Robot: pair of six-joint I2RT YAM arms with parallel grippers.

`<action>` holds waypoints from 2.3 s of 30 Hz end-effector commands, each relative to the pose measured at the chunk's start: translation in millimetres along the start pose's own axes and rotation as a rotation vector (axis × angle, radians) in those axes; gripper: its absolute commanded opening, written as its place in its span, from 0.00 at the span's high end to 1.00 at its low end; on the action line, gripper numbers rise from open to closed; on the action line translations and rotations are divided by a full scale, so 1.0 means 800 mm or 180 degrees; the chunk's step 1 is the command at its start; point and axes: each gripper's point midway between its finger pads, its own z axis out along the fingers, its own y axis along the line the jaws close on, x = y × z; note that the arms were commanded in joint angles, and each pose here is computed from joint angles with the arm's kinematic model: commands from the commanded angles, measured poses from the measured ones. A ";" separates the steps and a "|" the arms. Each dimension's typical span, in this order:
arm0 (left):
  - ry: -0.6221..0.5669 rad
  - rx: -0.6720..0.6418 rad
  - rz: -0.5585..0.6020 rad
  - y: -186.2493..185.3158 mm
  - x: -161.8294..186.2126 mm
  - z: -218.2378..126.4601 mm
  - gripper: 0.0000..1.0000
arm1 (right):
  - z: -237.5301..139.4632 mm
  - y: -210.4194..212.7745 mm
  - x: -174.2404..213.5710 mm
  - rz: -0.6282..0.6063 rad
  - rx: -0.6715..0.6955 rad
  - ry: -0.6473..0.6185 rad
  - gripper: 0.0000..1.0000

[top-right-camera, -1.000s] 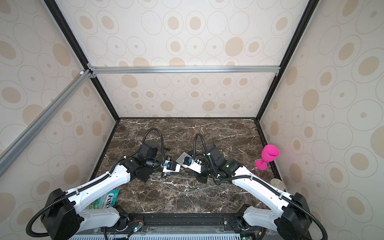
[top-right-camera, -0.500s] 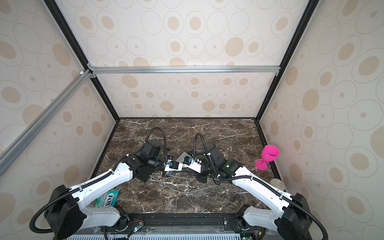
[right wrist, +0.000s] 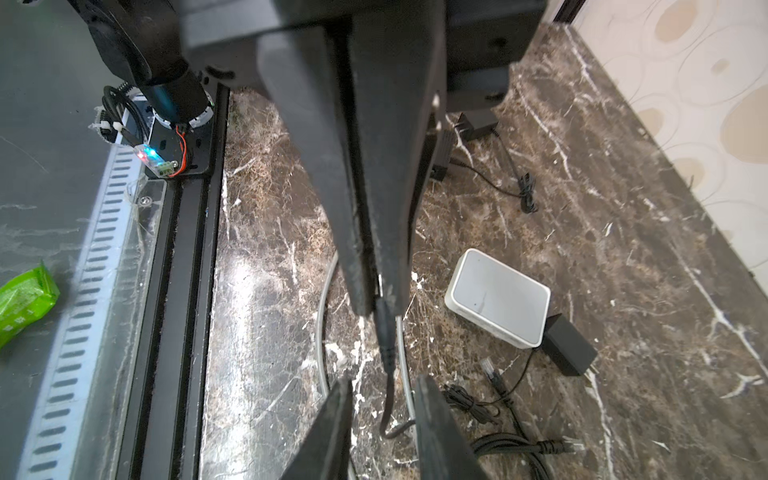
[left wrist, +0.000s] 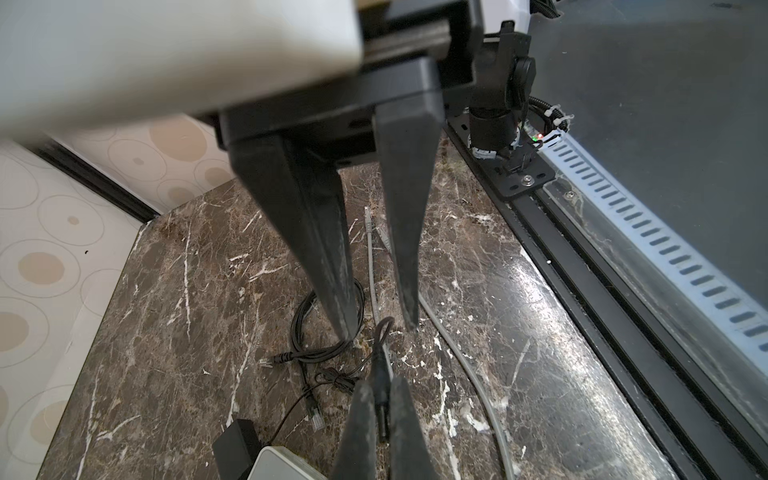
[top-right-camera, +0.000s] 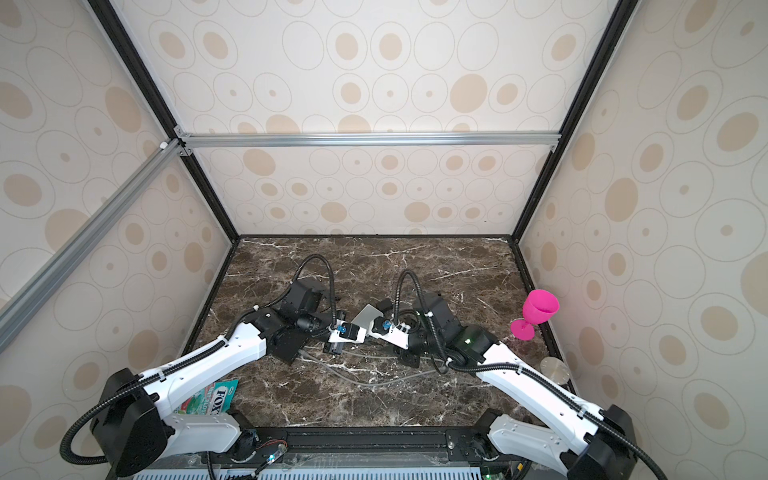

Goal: Insert the plug into the switch port

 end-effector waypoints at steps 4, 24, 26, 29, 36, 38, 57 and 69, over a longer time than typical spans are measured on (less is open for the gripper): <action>-0.0062 0.0040 0.0147 -0.001 -0.015 -0.005 1.00 | 0.005 0.009 -0.001 -0.0012 -0.0049 -0.0162 0.73; -0.0098 0.0108 0.0130 -0.005 -0.016 -0.004 1.00 | 0.025 0.006 -0.003 0.0100 -0.0150 -0.0239 0.83; -0.0100 0.0103 0.0143 -0.004 -0.017 -0.004 1.00 | 0.025 0.007 -0.002 0.0100 -0.0158 -0.0227 0.83; -0.0092 0.0104 0.0139 -0.004 -0.016 -0.003 1.00 | 0.025 0.008 0.000 0.0094 -0.0171 -0.0209 0.83; -0.0069 0.0103 0.0130 -0.004 -0.014 -0.003 1.00 | 0.026 0.010 0.005 0.0096 -0.0185 -0.0178 0.83; -0.0068 0.0100 0.0126 -0.004 -0.014 -0.003 1.00 | 0.027 0.011 0.006 0.0093 -0.0203 -0.0169 0.83; -0.0059 0.0105 0.0093 -0.002 -0.014 -0.003 1.00 | 0.031 0.017 0.014 0.0100 -0.0289 -0.0102 0.84; -0.0060 -0.0207 -0.0199 0.025 -0.014 -0.007 0.12 | 0.029 -0.003 0.016 0.0219 0.0002 -0.0030 1.00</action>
